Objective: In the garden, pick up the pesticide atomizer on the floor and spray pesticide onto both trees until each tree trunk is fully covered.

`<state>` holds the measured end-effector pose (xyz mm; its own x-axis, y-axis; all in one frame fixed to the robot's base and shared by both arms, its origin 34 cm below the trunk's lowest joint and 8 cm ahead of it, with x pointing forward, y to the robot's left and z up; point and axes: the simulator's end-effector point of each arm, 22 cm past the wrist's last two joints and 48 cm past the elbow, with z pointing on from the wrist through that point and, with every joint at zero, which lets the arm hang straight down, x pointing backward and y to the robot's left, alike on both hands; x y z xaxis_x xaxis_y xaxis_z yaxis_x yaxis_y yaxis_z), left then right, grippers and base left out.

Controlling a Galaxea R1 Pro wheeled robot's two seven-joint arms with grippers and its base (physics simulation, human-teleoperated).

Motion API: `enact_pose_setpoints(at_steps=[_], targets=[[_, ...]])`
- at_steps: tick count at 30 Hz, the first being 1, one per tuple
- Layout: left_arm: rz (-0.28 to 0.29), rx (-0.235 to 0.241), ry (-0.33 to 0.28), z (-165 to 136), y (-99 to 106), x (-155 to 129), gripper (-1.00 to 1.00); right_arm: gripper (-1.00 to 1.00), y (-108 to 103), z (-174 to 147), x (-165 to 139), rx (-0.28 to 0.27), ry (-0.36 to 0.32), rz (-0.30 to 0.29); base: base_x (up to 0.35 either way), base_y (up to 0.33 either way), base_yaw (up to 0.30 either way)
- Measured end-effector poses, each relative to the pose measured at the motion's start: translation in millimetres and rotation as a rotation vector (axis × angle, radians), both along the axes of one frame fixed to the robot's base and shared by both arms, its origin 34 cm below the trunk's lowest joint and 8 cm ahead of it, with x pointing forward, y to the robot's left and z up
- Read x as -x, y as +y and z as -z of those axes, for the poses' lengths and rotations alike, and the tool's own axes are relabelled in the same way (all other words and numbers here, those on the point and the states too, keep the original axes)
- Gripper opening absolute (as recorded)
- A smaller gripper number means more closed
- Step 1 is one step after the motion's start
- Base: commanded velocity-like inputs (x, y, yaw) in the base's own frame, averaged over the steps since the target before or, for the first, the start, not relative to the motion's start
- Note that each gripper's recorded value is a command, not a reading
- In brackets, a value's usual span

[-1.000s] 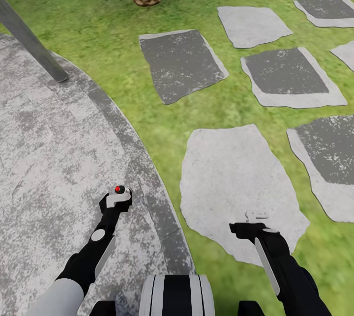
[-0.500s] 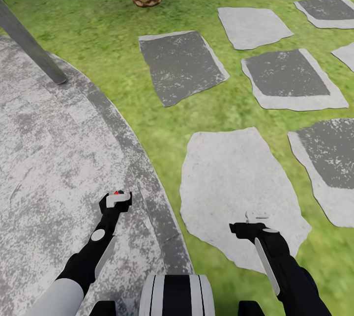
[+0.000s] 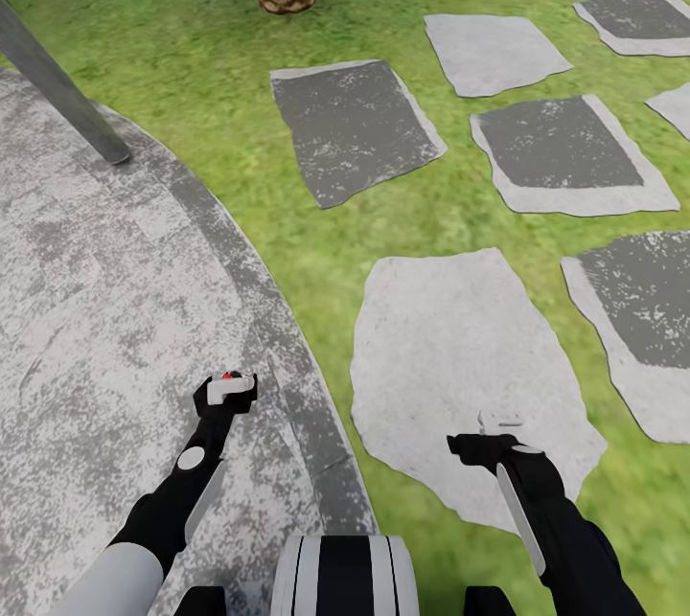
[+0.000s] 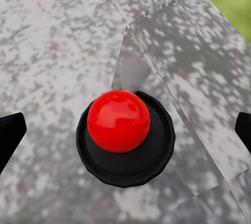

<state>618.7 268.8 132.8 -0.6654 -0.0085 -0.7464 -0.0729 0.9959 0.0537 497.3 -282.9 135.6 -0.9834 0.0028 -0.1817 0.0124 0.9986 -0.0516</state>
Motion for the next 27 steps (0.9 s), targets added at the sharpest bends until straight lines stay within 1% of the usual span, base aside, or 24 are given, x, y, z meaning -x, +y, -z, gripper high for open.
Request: enact_pose_setpoints(at_steps=[3, 7, 20, 27], targets=[[0.000, 0.000, -0.001, -0.2, -0.1, -0.3, 1.00, 1.00, 0.0, 0.0, 0.2, 0.000, 0.000, 0.000, -0.171, 0.000, 0.000], [0.000, 0.000, -0.001, -0.4, 0.0, -0.5, 1.00, 1.00, -0.5, -0.1, -0.2, 0.001, 0.000, 0.000, -0.037, 0.000, 0.000], [-0.001, 0.000, 0.000, -0.2, 0.1, -0.2, 1.00, 1.00, -0.4, -0.1, -0.2, 0.001, 0.000, 0.000, -0.002, 0.000, 0.000], [0.000, 0.000, -0.001, -0.4, 0.0, -0.5, 1.00, 1.00, -0.2, -0.1, -0.2, 0.000, 0.000, 0.000, 0.051, 0.000, 0.000]])
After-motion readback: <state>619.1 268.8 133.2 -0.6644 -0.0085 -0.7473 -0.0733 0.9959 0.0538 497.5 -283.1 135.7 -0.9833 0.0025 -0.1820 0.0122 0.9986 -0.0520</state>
